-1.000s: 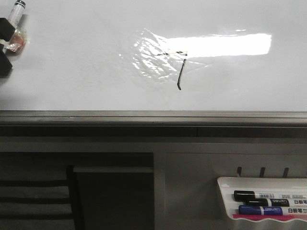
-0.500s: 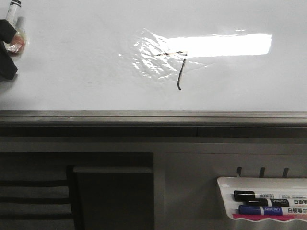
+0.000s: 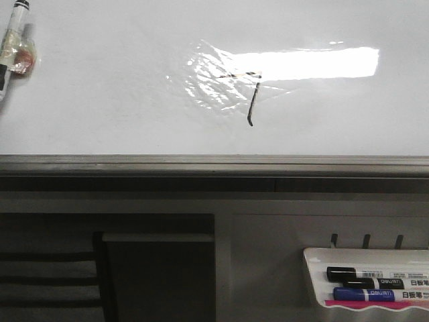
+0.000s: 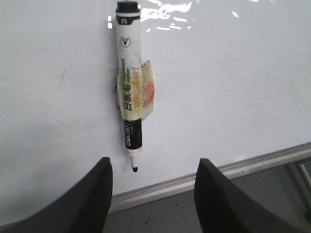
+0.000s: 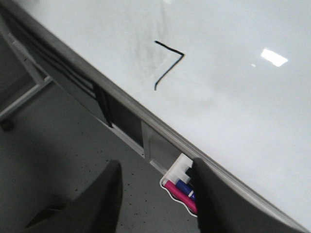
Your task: Write number 7 on whiteboard
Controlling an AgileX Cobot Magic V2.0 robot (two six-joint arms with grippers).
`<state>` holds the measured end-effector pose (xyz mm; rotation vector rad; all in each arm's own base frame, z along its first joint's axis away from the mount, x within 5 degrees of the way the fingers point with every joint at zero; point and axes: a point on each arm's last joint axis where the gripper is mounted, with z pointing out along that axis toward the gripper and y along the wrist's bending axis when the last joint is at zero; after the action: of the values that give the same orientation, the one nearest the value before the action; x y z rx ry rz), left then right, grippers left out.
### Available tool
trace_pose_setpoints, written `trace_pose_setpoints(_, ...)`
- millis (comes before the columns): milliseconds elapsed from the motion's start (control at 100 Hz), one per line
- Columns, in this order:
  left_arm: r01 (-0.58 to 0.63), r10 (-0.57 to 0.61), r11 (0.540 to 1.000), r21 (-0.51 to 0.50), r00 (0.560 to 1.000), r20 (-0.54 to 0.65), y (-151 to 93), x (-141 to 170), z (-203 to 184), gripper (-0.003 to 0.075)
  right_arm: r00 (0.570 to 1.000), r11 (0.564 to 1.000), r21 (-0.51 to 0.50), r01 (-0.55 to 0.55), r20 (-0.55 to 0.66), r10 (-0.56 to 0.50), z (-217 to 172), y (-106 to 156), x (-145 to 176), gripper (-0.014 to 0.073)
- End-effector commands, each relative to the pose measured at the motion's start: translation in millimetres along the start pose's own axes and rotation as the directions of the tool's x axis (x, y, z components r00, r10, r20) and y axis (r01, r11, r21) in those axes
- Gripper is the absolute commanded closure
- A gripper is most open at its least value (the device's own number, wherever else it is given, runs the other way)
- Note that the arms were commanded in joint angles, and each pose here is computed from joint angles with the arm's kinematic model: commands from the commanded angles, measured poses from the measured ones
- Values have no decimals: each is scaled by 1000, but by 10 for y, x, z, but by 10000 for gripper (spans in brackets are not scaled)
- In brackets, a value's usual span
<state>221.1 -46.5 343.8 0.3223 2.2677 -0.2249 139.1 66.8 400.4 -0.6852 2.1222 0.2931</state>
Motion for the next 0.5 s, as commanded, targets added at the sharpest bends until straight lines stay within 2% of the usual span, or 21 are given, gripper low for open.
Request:
trace_pose_setpoints(0, 0, 1, 1000, -10, 991, 132, -48, -50, -343, 364, 992, 994, 73, -77, 103, 69, -152, -28, 5, 369)
trace_pose_setpoints(180, 3, 8, 999, -41, 963, 271, -87, 285, -583, 366, 980, 991, 101, -86, 190, 65, -145, 15, 324, 487)
trace_pose_setpoints(320, 19, 14, 997, -79, 915, 402, -81, 563, -645, 367, 953, 987, 129, -97, 298, 55, -118, 33, 540, 669)
trace_pose_setpoints(410, 26, 22, 995, -100, 890, 455, -69, 701, -640, 397, 935, 984, 146, -101, 351, 44, -97, 35, 633, 666)
trace_pose_setpoints(490, 31, 29, 993, -115, 874, 485, -59, 779, -623, 461, 921, 981, 161, -107, 389, 37, -40, 19, 677, 666)
